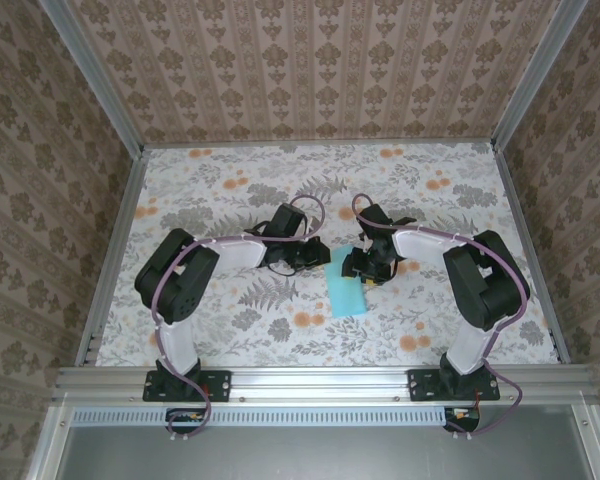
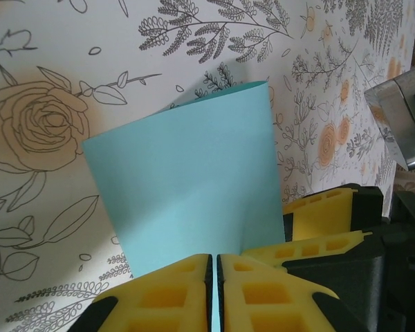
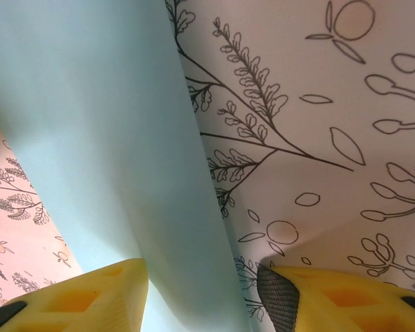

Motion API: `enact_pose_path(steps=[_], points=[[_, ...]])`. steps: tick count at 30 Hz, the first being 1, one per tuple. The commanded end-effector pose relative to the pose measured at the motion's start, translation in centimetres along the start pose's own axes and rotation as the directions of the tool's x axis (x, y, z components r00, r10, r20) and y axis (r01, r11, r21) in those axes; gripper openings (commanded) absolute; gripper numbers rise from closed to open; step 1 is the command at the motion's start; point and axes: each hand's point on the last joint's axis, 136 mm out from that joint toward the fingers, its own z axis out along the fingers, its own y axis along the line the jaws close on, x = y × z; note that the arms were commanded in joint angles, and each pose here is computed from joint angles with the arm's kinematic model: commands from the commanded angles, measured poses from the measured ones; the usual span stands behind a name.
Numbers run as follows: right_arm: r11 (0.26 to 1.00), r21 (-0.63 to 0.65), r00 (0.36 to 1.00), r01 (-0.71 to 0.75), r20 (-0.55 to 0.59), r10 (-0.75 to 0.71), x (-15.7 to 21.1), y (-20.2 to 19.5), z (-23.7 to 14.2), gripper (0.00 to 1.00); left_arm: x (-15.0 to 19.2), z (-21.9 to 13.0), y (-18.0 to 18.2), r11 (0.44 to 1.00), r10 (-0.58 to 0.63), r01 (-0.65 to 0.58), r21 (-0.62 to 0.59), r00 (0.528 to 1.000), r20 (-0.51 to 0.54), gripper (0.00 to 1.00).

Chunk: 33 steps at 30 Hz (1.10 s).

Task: Fold a paper plane with a square sheet of paper (pick it up from the middle)
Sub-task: Hold the square sheet of paper at the center of the table.

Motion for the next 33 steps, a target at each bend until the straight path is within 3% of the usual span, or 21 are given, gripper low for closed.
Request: enact_pose_path(steps=[1,33], points=[[0.962,0.271,0.996,-0.043,-0.058,0.061,2.2,-7.2,4.1,0.54,0.5,0.6,-0.3,1.0,-0.006,0.007,0.003,0.999,-0.039,0.12],[0.948,0.319,0.995,-0.011,-0.094,0.043,2.9,-8.2,5.4,0.53,1.0,1.7,0.5,0.999,-0.026,0.023,-0.038,0.996,-0.086,0.07]])
